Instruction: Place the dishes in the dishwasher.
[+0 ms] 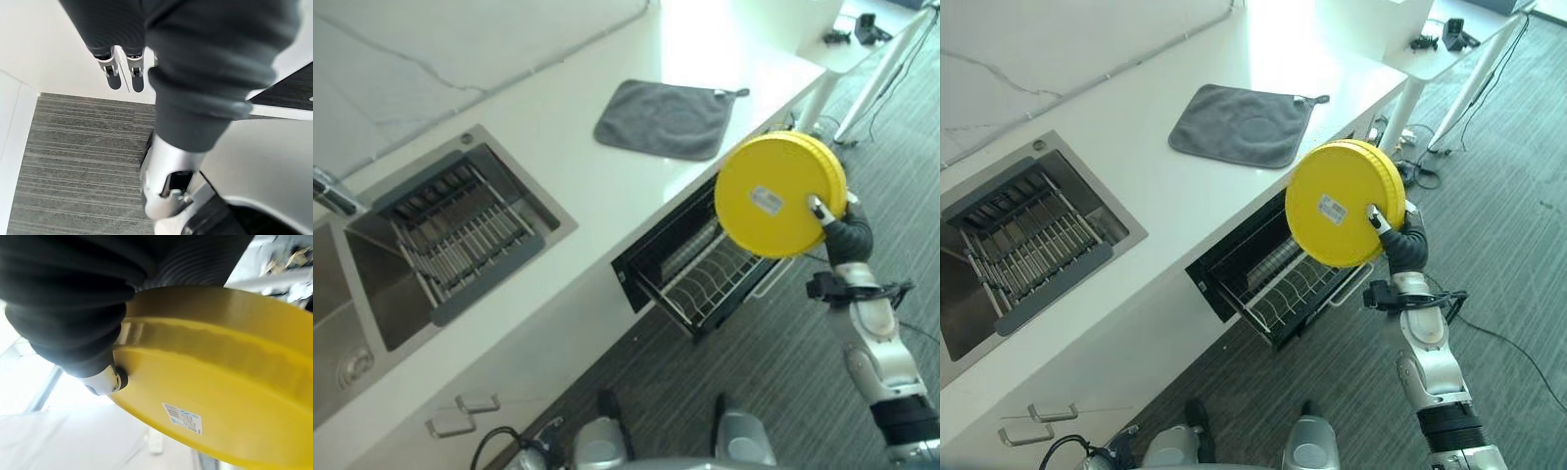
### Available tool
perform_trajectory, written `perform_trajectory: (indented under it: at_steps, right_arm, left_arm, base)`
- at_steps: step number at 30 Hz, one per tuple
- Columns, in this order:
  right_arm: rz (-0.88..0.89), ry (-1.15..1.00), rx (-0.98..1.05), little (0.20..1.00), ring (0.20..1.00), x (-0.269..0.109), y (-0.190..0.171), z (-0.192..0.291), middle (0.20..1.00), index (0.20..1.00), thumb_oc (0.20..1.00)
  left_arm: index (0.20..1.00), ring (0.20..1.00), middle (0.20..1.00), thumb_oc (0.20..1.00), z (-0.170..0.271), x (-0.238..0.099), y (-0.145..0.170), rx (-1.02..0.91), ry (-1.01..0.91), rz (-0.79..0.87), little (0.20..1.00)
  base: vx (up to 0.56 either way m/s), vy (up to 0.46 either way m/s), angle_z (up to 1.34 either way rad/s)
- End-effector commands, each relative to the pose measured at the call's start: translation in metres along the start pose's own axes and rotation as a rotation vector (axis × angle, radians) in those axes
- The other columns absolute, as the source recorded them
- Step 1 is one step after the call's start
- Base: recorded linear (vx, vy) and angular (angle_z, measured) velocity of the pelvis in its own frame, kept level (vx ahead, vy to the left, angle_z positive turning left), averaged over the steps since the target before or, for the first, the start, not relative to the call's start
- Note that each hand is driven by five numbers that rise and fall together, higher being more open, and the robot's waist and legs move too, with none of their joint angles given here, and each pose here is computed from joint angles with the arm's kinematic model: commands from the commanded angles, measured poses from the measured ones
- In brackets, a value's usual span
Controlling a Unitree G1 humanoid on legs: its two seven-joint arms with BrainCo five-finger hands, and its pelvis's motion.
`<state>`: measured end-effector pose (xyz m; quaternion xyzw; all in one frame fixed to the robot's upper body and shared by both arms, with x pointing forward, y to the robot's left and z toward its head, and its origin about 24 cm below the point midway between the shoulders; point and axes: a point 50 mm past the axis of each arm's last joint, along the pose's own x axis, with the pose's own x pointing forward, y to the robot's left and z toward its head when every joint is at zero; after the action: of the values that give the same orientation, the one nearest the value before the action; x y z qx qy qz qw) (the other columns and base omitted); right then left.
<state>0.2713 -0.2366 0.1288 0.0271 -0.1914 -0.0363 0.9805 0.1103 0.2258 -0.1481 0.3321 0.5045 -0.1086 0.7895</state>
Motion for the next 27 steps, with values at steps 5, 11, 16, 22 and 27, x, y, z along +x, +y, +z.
perform_trajectory:
  at_steps: [5, 11, 16, 22, 27]
  right_arm:
    - [0.017, -0.223, 0.011, 0.200, 0.200, 0.015, 0.008, 0.031, 0.200, 0.200, 0.200]
    - [0.004, -0.228, -0.006, 0.200, 0.200, 0.020, 0.016, 0.023, 0.200, 0.200, 0.200]
    - [0.033, -0.255, -0.070, 0.200, 0.200, 0.032, 0.029, 0.029, 0.200, 0.200, 0.200]
    - [0.066, -0.232, -0.163, 0.200, 0.200, 0.047, 0.035, 0.029, 0.200, 0.200, 0.200]
    - [0.055, -0.216, -0.259, 0.200, 0.200, 0.066, 0.027, 0.036, 0.200, 0.200, 0.200]
  left_arm:
    - [1.000, 1.000, 1.000, 1.000, 0.027, 0.006, 0.021, -0.095, -0.081, 0.074, 1.000]
    - [1.000, 1.000, 1.000, 1.000, 0.036, 0.006, 0.027, -0.098, -0.113, 0.081, 1.000]
    - [1.000, 1.000, 1.000, 1.000, 0.047, 0.005, 0.035, -0.114, -0.173, 0.072, 1.000]
    - [1.000, 1.000, 1.000, 1.000, 0.047, 0.004, 0.036, -0.085, -0.184, 0.064, 1.000]
    - [1.000, 1.000, 1.000, 1.000, 0.048, 0.005, 0.045, -0.059, -0.193, 0.072, 1.000]
  base:
    - [0.02, 0.021, -0.08]
    - [-0.01, 0.030, -0.06]
    - [-0.03, 0.021, 0.10]
    - [0.01, 0.005, 0.05]
    - [-0.01, -0.006, 0.08]
